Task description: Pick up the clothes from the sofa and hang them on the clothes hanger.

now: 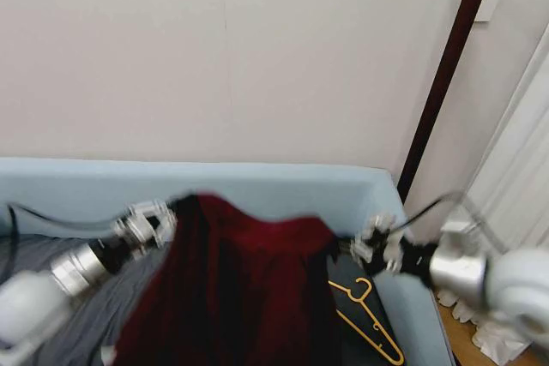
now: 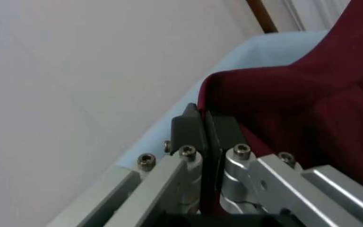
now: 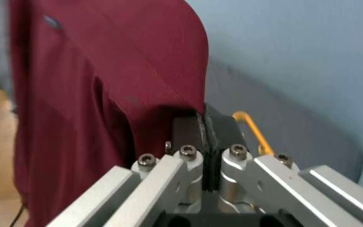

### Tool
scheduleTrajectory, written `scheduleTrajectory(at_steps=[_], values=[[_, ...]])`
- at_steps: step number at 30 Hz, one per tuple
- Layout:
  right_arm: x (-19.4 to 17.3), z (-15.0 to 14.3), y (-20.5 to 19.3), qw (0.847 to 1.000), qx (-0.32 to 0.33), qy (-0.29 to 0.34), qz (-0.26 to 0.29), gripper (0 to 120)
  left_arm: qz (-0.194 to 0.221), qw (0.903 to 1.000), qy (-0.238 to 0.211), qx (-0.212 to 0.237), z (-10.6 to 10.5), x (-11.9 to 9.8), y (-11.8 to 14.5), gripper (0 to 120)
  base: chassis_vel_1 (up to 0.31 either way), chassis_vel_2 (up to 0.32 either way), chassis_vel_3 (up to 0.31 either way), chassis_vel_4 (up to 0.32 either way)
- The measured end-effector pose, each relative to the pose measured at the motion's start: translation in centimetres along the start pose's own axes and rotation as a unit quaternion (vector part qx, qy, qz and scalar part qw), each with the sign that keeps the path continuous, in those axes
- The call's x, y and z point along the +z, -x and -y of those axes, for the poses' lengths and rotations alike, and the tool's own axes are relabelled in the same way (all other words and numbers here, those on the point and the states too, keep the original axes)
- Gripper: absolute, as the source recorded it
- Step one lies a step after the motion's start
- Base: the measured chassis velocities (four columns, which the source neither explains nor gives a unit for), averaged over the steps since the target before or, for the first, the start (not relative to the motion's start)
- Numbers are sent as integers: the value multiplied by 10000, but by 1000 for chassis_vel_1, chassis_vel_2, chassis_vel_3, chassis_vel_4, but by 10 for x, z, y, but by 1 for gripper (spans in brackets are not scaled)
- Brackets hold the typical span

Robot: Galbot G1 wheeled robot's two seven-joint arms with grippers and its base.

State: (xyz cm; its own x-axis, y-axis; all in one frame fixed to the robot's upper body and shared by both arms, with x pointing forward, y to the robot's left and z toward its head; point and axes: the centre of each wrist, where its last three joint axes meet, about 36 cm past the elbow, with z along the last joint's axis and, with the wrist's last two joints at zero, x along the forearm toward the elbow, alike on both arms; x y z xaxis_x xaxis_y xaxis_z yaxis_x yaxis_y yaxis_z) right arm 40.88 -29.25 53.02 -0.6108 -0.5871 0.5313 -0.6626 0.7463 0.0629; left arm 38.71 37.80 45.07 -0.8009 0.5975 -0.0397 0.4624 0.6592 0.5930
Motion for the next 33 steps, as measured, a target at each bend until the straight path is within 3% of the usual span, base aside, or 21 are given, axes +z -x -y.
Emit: scheduleTrajectory(at_steps=[2,3,7,8,11,12,15,16,21,28,31,33], values=[[23,4,31,9997,164,167,-121,0,-406,9983,-397,-162,23,9,1,0,0,0,0,0],[23,4,31,9997,164,167,-121,0,-406,9983,-397,-162,23,9,1,0,0,0,0,0],[42,-9,79,9968,696,252,-294,0,-1218,9872,-941,-420,48,10,8,0,0,0,0,0],[42,-9,79,9968,696,252,-294,0,-1218,9872,-941,-420,48,10,8,0,0,0,0,0],[48,-29,105,9932,1144,120,-172,0,-1809,9720,-1351,-647,54,3,10,0,0,0,0,0],[48,-29,105,9932,1144,120,-172,0,-1809,9720,-1351,-647,54,3,10,0,0,0,0,0],[65,-47,125,9874,1578,-109,-35,0,-2265,9514,-1919,-818,64,-3,7,0,0,0,0,0],[65,-47,125,9874,1578,-109,-35,0,-2265,9514,-1919,-818,64,-3,7,0,0,0,0,0],[101,-62,161,9812,1903,15,331,0,-2430,9320,-2443,-1121,74,-3,3,0,0,0,0,0],[114,-58,176,9881,1323,165,763,0,-2182,9328,-2561,-1289,86,1,4,0,0,0,0,0],[112,-56,179,9905,860,230,1053,0,-1856,9349,-2743,-1280,100,0,9,0,0,0,0,0],[110,-56,180,9906,710,297,1134,8,-1734,9321,-2910,-1282,116,-1,15,0,0,0,0,0]])
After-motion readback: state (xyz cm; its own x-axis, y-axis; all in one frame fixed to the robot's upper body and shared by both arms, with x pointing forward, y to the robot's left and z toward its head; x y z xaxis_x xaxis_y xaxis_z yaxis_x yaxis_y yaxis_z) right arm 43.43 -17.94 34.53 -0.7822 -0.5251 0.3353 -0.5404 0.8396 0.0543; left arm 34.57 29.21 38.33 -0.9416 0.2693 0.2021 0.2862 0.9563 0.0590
